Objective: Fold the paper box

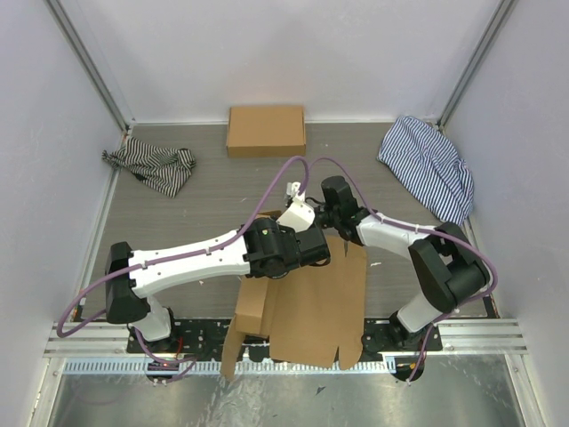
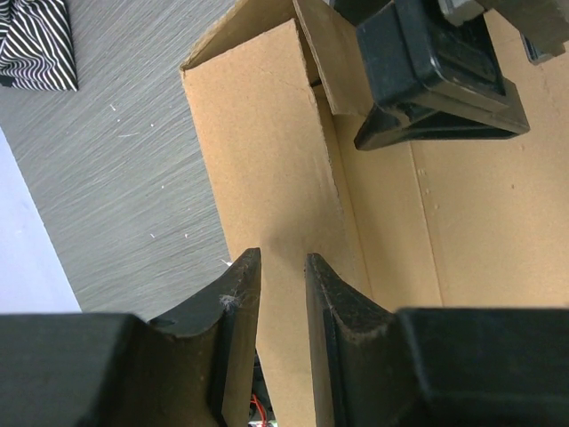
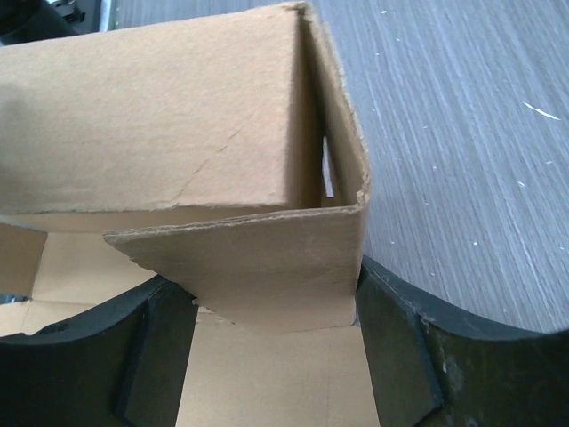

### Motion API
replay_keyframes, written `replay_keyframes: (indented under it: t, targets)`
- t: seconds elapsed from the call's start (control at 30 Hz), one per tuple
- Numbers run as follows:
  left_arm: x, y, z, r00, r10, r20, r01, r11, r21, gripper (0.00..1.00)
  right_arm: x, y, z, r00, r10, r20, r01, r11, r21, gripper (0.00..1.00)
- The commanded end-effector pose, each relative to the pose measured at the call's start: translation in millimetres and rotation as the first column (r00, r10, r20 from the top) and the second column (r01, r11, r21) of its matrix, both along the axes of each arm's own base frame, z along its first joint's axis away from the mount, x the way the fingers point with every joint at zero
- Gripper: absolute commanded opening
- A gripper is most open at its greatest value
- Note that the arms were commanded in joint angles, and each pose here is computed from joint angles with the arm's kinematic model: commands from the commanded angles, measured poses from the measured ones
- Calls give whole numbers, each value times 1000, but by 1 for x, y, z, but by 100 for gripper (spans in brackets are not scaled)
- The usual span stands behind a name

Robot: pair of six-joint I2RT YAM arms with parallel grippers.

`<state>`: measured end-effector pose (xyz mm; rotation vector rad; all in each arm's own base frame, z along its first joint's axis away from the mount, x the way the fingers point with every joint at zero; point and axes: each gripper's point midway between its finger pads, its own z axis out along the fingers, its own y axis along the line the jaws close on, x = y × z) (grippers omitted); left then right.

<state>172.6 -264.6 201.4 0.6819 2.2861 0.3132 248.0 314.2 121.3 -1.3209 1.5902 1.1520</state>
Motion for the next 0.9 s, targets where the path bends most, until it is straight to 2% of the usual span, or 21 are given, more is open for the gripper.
replay_keyframes:
  t: [0.0, 0.13, 0.33, 0.63, 0.87]
  targets:
    - [-1, 3, 3, 1000, 19, 4, -19, 999, -28, 34, 13, 8, 17, 997, -75, 29, 74, 996, 53, 68]
    - [0, 6, 6, 999, 30, 16, -30, 999, -32, 34, 20, 10, 19, 991, -135, 15, 133, 988, 79, 61]
    - [9, 9, 14, 997, 48, 62, -47, 998, -30, 36, 37, 9, 28, 961, -276, 17, 272, 953, 136, 60]
    - [53, 10, 12, 993, 80, 92, -77, 997, -30, 36, 63, -5, 30, 892, -451, 35, 443, 886, 139, 57]
    - [91, 25, 2, 990, 114, 77, -111, 993, -43, 36, 54, -6, 25, 900, -437, -1, 433, 891, 134, 58]
